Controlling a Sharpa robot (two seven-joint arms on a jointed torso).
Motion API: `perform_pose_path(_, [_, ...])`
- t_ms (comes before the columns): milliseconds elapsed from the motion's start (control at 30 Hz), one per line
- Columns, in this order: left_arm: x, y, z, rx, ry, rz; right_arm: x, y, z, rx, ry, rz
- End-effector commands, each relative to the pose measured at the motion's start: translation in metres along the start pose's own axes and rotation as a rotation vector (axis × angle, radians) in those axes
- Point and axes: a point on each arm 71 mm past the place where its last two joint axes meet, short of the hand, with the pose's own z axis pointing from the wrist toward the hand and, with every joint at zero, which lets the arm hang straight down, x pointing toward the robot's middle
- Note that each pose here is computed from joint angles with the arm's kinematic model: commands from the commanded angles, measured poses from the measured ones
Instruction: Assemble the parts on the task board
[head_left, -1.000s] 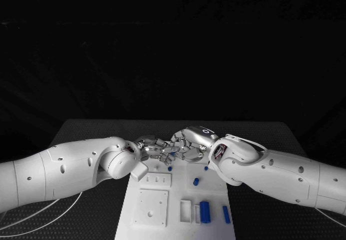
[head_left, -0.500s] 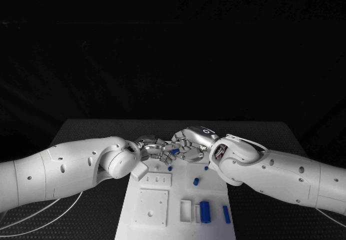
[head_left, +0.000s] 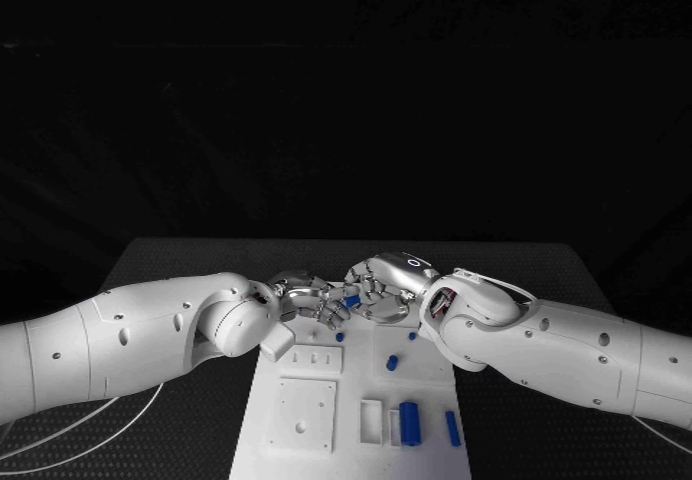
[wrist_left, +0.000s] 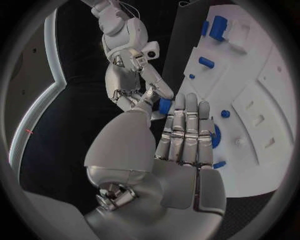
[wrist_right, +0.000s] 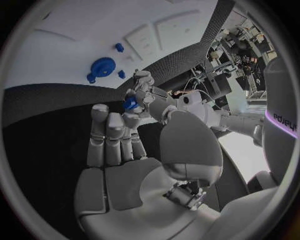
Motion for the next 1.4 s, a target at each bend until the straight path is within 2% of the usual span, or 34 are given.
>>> perform_pose_path(33, [0.0015, -0.0006, -0.0005, 0.001, 0.018, -0.004, 0.0003, -0.0005, -0.0003, -0.003, 0.002, -0.009])
perform_pose_path(267, [0.002, -0.0002, -0.0012, 0.003, 0.033, -0.004, 0.0004, -0.0004, -0.0003, -0.005, 0.004, -0.008])
perform_pose_path(500, [0.0046, -0.001, -0.0019, 0.016, 0.07, -0.009, 0.0009, -0.0002, -0.0001, -0.006, 0.009, -0.005])
perform_pose_path(933, [0.0052, -0.0009, -0.002, 0.016, 0.08, -0.024, 0.0012, 0.0016, 0.0001, -0.013, 0.01, -0.002])
perform_pose_path(1167, [0.0079, -0.0012, -0.0019, 0.022, 0.113, -0.024, 0.0015, 0.002, 0.0003, -0.014, 0.01, -0.001])
perform_pose_path(1400, [0.0065, -0.0009, -0.0023, 0.026, 0.113, -0.066, 0.0016, 0.0008, -0.0001, -0.012, 0.013, -0.002])
